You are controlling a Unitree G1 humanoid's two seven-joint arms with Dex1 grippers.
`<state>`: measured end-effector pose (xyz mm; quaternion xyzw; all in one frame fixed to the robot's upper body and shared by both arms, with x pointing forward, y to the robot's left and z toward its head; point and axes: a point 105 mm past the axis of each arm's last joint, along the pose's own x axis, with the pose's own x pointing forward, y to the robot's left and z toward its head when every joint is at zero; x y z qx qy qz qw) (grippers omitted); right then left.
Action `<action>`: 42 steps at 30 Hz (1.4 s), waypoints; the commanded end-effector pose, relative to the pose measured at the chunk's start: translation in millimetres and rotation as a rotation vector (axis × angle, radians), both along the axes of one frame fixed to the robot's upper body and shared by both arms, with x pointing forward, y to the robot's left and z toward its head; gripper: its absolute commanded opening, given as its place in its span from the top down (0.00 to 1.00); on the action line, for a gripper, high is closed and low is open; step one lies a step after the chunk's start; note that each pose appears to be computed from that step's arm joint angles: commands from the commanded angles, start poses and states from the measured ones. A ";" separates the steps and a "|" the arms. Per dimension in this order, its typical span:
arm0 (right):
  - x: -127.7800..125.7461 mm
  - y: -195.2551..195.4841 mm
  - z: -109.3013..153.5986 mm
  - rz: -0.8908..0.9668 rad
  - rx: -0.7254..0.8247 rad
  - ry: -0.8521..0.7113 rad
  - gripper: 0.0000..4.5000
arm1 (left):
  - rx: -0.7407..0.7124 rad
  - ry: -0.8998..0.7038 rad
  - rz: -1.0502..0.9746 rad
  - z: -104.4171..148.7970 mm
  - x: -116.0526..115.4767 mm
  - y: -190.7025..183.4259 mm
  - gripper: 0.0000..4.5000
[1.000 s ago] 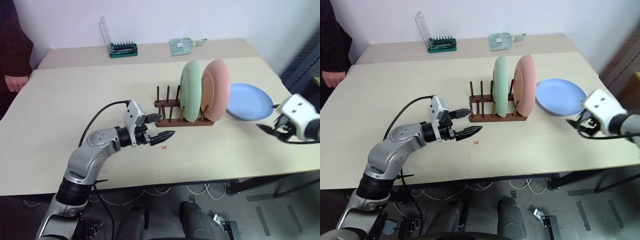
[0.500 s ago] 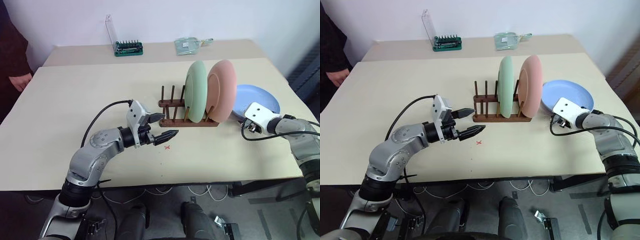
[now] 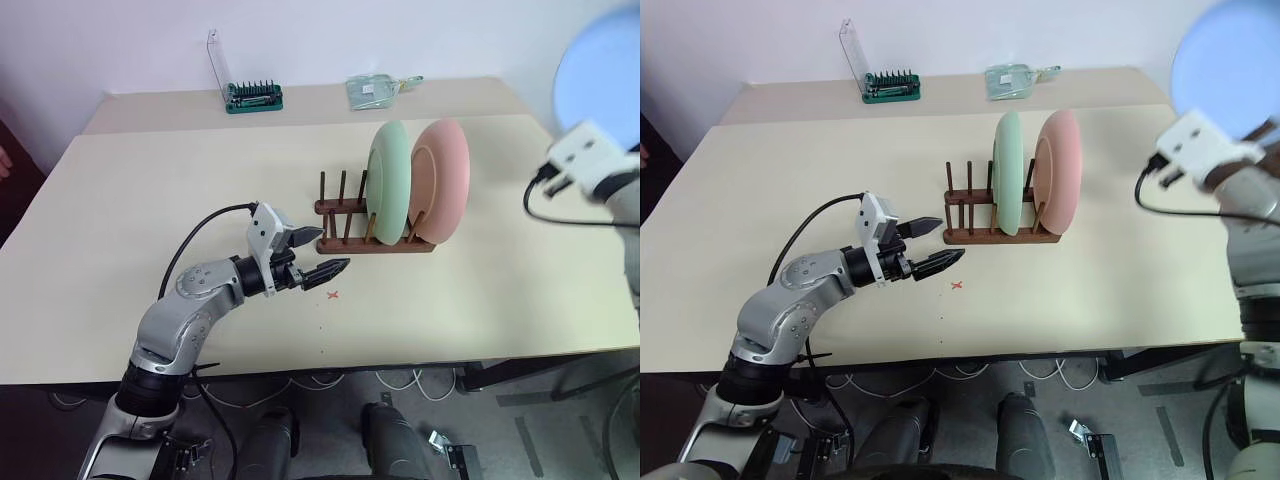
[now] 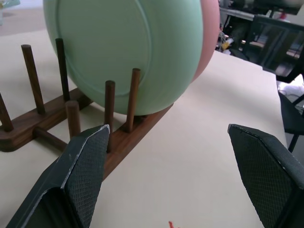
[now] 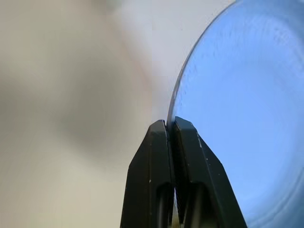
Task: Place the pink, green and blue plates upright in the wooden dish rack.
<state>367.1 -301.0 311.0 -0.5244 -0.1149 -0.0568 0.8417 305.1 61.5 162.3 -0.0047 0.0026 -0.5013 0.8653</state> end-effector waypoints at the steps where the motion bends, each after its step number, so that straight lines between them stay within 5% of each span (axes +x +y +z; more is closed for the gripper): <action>1: -15.4 61.3 44.7 0.245 -0.027 -0.163 0.99 | -0.023 -0.074 0.032 15.2 6.7 2.6 0.08; 9: -67.8 209.1 47.2 1.092 0.505 0.070 0.99 | -0.015 -0.112 0.199 20.5 29.5 39.8 0.08; 11: -76.0 222.0 53.4 1.204 0.716 0.116 0.99 | -0.010 -0.112 0.233 20.3 32.2 50.3 0.08; 16: -90.4 238.7 43.2 1.351 0.916 0.297 0.99 | 0.006 -0.111 0.262 19.5 31.2 64.7 0.08; 19: -79.8 239.8 29.6 1.358 1.197 0.458 0.99 | 0.017 -0.077 0.229 15.0 20.5 69.3 0.08; 26: -76.5 244.8 13.6 1.351 1.432 0.667 0.99 | 0.026 -0.055 0.200 10.9 12.0 65.3 0.08; 42: -48.1 240.3 -15.3 1.121 1.612 0.729 0.99 | 0.017 -0.052 0.173 12.2 10.3 58.7 0.08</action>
